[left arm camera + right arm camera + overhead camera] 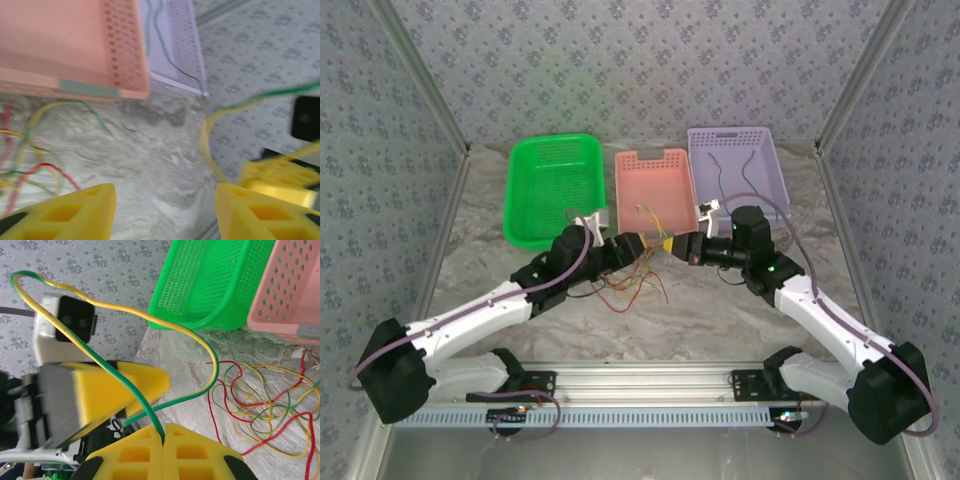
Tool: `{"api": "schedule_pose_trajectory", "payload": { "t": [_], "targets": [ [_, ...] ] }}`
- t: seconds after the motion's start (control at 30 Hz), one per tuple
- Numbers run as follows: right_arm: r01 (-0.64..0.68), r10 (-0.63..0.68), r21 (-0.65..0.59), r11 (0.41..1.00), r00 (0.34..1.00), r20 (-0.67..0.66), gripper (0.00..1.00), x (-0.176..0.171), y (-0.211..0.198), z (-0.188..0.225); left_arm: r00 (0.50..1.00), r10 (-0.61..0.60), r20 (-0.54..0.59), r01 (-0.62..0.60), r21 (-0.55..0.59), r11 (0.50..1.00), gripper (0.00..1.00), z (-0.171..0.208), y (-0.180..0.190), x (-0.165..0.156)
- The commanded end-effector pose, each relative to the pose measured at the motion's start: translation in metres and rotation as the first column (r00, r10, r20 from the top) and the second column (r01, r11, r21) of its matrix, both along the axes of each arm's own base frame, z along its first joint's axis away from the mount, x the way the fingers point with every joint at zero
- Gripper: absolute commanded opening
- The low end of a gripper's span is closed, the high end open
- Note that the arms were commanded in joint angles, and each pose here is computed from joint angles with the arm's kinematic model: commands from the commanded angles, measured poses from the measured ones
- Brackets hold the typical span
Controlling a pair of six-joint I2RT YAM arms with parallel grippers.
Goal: Untangle the cables
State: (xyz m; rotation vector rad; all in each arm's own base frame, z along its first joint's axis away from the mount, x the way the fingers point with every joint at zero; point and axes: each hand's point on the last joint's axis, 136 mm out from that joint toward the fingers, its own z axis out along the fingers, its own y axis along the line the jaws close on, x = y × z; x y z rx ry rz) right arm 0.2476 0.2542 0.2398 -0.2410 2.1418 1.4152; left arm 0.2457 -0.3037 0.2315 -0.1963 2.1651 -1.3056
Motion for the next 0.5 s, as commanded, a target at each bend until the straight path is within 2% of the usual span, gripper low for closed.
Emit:
{"api": "schedule_pose_trajectory", "payload": {
  "t": [0.0, 0.27, 0.47],
  "targets": [
    [0.000, 0.000, 0.001, 1.000, 0.998, 0.062, 0.00, 0.006, 0.007, 0.014, 0.999, -0.035, 0.038, 0.038, -0.079, 0.996, 0.53, 0.031, -0.020, -0.002],
    [0.002, -0.002, -0.006, 1.000, 0.998, 0.067, 0.00, 0.006, 0.009, 0.015, 0.999, -0.050, 0.010, 0.050, -0.075, 0.996, 0.41, 0.022, -0.030, -0.005],
    [0.003, -0.003, 0.000, 1.000, 0.998, 0.065, 0.00, 0.006, 0.010, 0.015, 0.999, -0.033, -0.013, 0.032, -0.048, 0.998, 0.37, 0.010, -0.028, -0.003]
  ]
}}
